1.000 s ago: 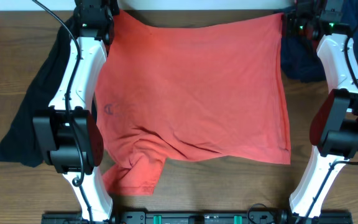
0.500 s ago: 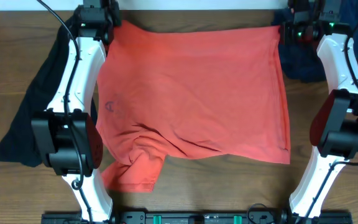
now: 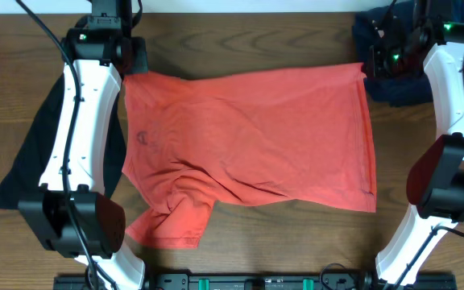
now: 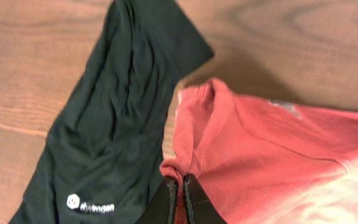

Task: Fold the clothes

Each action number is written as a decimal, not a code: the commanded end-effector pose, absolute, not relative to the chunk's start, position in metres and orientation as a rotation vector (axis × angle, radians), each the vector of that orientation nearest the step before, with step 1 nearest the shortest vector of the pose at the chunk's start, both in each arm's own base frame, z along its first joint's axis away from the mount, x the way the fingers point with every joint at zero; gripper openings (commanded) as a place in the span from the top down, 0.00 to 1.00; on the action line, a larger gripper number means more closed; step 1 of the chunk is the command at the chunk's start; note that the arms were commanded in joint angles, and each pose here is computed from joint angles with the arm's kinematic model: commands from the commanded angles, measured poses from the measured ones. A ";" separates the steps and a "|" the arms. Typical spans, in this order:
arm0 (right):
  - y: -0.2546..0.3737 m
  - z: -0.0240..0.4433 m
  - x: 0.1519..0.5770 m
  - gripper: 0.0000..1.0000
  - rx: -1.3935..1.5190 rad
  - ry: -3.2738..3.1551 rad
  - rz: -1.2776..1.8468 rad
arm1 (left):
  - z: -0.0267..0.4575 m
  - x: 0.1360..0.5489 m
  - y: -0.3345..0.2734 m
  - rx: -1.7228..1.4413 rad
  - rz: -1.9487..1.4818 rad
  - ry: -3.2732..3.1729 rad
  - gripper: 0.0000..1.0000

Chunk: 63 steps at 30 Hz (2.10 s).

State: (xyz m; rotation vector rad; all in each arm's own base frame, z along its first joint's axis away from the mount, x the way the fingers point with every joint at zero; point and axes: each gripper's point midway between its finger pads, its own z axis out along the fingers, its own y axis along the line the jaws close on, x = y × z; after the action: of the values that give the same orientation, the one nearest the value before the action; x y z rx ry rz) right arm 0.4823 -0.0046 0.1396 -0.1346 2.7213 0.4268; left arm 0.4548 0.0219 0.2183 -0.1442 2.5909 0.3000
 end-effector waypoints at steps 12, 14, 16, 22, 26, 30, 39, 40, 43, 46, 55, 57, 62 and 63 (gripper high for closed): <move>0.002 0.079 0.439 0.99 -0.098 2.890 0.494 | 0.160 0.425 0.046 -0.185 0.371 2.766 0.94; 0.002 0.076 0.436 0.99 -0.096 2.899 0.498 | 0.159 0.424 0.046 -0.185 0.372 2.770 0.94; 0.002 0.075 0.435 0.99 -0.095 2.903 0.499 | 0.158 0.424 0.046 -0.185 0.372 2.771 0.94; 0.002 0.075 0.434 0.99 -0.094 2.908 0.502 | 0.156 0.423 0.043 -0.185 0.352 2.780 0.94; 0.003 0.075 0.430 0.89 -0.090 2.925 0.508 | 0.149 0.414 0.040 -0.176 0.334 2.826 0.88; 0.003 0.074 0.428 0.60 -0.089 2.933 0.512 | 0.140 0.400 0.040 -0.169 0.346 2.886 0.62; 0.007 0.086 0.431 0.41 -0.089 2.907 0.546 | 0.137 0.383 0.040 -0.165 0.357 2.953 0.51; 0.007 0.091 0.432 0.38 -0.092 2.899 0.542 | 0.138 0.383 0.040 -0.170 0.355 2.949 0.51; 0.007 0.120 0.434 0.30 -0.102 2.853 0.522 | 0.149 0.383 0.040 -0.232 0.339 2.912 0.50; 0.007 0.154 0.432 0.27 -0.074 2.793 0.503 | 0.169 0.382 0.036 -0.286 0.282 2.851 0.48; 0.010 0.252 0.383 0.15 0.016 2.652 0.441 | 0.235 0.344 0.013 -0.349 0.055 2.730 0.36; 0.007 0.266 0.369 0.14 0.069 2.642 0.407 | 0.246 0.329 0.013 -0.402 0.042 2.715 0.34; 0.008 0.277 0.336 0.12 0.142 2.679 0.380 | 0.263 0.289 0.009 -0.497 0.017 2.712 0.34; 0.008 0.276 0.330 0.12 0.159 2.701 0.366 | 0.262 0.282 0.007 -0.513 0.015 2.724 0.34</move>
State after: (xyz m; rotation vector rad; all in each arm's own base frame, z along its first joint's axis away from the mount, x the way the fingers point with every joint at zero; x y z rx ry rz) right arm 0.3378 0.0099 0.2756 0.0800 2.6751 0.4064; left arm 0.2944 0.0134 0.2598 -0.4284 2.7283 0.0573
